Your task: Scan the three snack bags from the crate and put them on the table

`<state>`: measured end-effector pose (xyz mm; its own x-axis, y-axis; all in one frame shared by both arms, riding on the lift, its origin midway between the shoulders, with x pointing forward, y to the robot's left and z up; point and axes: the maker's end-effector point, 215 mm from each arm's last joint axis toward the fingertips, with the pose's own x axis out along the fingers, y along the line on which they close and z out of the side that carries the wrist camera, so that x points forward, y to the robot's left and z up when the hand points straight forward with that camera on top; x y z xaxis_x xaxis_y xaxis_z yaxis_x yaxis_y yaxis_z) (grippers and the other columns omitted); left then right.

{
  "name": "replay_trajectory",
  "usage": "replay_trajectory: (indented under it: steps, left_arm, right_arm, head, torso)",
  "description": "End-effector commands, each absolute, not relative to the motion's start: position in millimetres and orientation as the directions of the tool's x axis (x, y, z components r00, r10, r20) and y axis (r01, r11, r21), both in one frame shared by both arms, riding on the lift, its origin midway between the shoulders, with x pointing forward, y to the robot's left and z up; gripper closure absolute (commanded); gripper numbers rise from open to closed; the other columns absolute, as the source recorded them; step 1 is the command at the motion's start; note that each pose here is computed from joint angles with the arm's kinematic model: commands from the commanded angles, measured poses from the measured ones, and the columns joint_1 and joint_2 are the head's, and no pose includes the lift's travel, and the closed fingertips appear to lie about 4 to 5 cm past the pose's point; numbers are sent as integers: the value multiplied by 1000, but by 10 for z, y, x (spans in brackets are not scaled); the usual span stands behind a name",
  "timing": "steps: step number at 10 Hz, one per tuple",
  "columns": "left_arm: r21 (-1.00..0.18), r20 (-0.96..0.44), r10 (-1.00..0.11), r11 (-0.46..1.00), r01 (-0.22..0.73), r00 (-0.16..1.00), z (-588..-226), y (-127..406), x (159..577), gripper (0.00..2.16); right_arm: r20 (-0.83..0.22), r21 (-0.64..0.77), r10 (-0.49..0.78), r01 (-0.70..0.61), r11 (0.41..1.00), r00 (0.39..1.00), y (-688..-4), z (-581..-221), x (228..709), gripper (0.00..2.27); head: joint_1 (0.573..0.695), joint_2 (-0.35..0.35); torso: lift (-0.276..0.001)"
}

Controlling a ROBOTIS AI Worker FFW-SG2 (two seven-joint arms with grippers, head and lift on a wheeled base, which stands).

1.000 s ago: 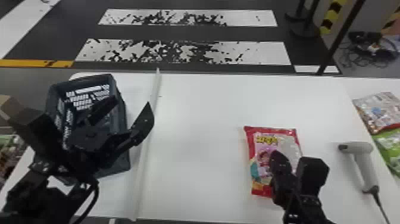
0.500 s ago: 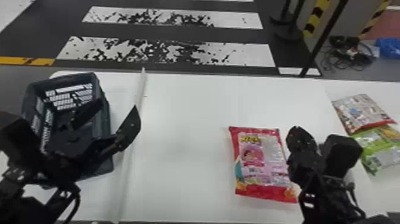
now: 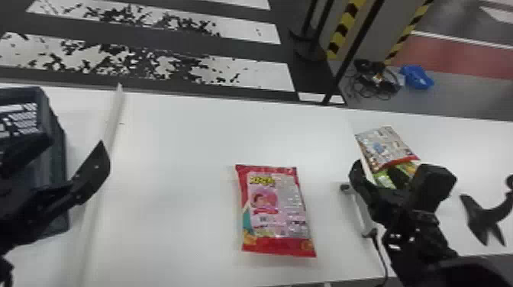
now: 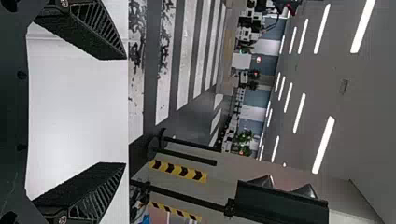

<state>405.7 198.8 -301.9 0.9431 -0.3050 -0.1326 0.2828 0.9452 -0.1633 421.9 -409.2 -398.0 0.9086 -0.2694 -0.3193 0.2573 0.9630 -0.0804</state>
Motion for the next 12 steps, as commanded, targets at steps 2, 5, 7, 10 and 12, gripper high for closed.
replay_trajectory:
  steps: [2, 5, 7, 10, 12]
  left_arm:
    - [-167, -139, -289, 950, 265, 947, -3055, 2035, 4079, 56]
    - [-186, -160, -294, 946, 264, 942, -3204, 1976, 4085, 56]
    - [-192, -172, -292, 947, 259, 941, -3307, 1985, 4092, 56]
    - [-193, -165, -296, 945, 264, 941, -3287, 1981, 4098, 56]
    - [-193, -162, -298, 945, 266, 941, -3274, 1973, 4108, 56]
  right_arm:
    - [-419, -105, -270, 249, 963, 867, -4468, -4511, 4212, 33]
    - [-505, -100, -237, 216, 971, 830, -4637, -5001, 4125, 43]
    - [-545, -79, -212, 202, 976, 811, -4664, -5262, 4026, 49]
    - [-597, -35, -135, 143, 989, 791, -4565, -5544, 3942, 1146]
    - [-593, -9, -104, 122, 992, 798, -4472, -5522, 3950, 2192]
  head:
    - [695, -291]
    - [695, -326]
    - [695, -350]
    - [695, -350]
    - [695, -349]
  torso:
    - [-94]
    - [-94]
    - [-94]
    - [-94]
    - [-94]
